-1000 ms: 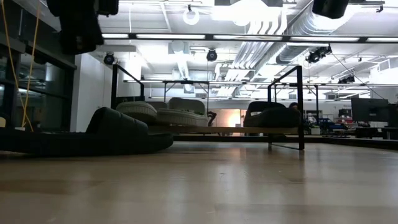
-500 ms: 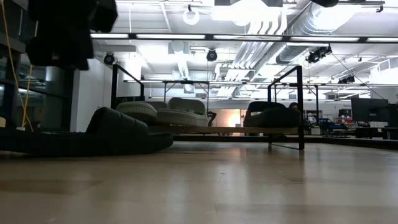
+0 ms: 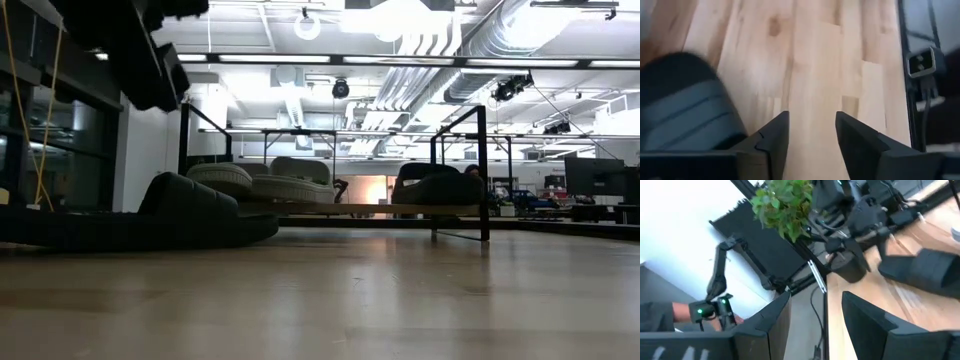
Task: Pick and place slides into the shelf
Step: Put the black slide on the shelf
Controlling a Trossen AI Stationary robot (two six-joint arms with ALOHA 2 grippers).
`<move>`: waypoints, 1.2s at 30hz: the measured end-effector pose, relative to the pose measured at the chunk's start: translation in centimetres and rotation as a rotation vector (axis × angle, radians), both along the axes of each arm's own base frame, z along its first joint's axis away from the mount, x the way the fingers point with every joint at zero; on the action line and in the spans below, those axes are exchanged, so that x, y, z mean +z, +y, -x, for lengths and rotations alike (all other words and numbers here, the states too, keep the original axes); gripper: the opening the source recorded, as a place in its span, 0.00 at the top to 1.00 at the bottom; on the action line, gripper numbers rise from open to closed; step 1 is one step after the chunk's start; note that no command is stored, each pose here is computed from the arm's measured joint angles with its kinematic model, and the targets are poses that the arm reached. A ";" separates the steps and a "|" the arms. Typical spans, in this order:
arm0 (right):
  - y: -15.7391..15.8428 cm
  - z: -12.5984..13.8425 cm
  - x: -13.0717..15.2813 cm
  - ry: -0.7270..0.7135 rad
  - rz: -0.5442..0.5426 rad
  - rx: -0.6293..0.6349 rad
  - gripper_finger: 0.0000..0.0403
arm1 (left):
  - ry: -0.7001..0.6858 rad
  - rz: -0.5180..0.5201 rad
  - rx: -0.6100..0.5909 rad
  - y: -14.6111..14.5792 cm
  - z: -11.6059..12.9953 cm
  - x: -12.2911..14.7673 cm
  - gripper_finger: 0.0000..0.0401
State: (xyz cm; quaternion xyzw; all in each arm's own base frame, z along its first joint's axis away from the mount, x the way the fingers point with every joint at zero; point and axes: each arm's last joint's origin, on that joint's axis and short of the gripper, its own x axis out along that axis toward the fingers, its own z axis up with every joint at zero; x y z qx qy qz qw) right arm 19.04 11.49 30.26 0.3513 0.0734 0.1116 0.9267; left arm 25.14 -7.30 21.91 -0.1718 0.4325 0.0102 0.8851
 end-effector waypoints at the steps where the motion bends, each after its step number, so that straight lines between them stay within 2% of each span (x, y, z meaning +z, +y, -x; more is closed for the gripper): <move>1: 0.0 0.0 0.0 0.007 -0.003 0.000 0.58 | -0.011 -0.014 -0.039 -0.1 -0.1 0.1 0.65; 7: -0.1 0.1 -0.1 0.028 -0.050 -0.019 0.58 | -0.030 -0.064 -0.215 -0.2 0.2 0.3 0.80; 12: -0.4 0.0 -0.1 0.035 -0.090 -0.111 0.58 | -0.042 -0.098 -0.346 -0.3 0.3 0.3 0.93; 15: -0.5 0.0 -0.1 0.037 -0.125 -0.169 0.58 | -0.002 -0.137 -0.405 -0.3 0.6 0.5 0.99; 19: -0.7 0.0 -0.1 0.029 -0.143 -0.247 0.58 | 0.045 -0.272 -0.494 -0.1 0.7 2.0 0.97; 24: -1.0 0.0 -0.1 0.019 -0.162 -0.346 0.58 | 0.117 -0.547 -0.617 0.5 1.1 4.5 0.98; 27: -1.1 0.0 -0.1 0.014 -0.163 -0.384 0.58 | 0.171 -0.677 -0.682 0.9 1.4 4.7 1.00; 32: -1.3 0.0 -0.1 0.007 -0.158 -0.441 0.58 | 0.284 -0.804 -0.702 1.4 1.9 4.3 0.94; 36: -1.4 0.0 -0.1 0.002 -0.150 -0.480 0.58 | 0.342 -0.861 -0.693 1.6 2.3 4.2 0.85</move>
